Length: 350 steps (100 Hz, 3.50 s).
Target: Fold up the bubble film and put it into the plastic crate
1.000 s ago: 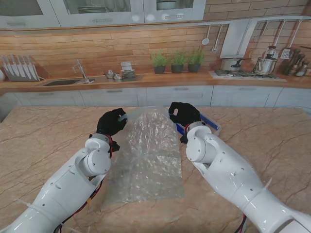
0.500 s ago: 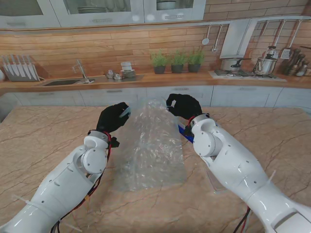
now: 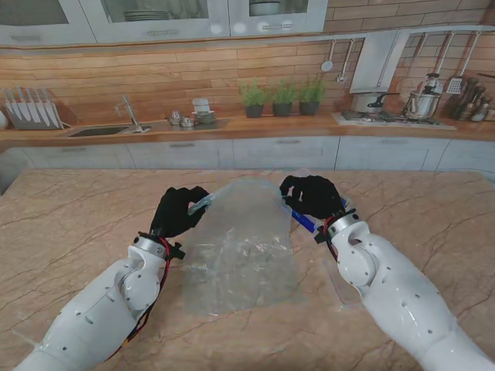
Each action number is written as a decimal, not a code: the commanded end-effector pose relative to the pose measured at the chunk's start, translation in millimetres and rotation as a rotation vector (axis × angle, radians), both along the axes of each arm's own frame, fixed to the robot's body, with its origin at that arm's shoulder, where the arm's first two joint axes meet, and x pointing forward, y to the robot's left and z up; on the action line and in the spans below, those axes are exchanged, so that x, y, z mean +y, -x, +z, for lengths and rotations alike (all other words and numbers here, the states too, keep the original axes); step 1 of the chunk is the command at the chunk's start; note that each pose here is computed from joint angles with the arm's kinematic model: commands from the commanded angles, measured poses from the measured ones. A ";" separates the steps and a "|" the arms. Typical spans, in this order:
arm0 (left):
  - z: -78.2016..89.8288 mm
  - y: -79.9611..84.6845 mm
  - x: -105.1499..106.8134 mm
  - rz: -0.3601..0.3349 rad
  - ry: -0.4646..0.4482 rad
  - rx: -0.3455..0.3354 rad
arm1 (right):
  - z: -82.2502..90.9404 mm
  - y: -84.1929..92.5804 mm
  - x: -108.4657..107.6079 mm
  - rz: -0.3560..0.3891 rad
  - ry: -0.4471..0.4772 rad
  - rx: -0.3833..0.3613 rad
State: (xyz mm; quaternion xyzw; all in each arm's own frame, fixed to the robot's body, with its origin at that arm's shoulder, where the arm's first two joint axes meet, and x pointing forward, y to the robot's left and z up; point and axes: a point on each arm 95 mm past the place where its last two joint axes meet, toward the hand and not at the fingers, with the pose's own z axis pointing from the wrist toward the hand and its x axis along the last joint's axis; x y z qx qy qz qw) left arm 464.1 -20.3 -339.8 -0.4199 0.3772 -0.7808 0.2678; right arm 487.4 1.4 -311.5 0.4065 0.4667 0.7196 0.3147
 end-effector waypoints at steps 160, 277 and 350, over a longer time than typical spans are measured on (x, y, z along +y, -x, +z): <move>-38.3 84.2 15.5 -0.321 -0.552 0.408 | -61.6 110.9 -20.2 0.290 0.458 0.097; -23.1 96.7 25.8 -0.365 -0.698 0.395 | -37.8 134.2 -52.7 0.156 0.415 -0.015; -2.2 109.4 37.3 -0.200 -0.667 0.270 | -27.9 135.3 -28.8 0.121 0.272 -0.013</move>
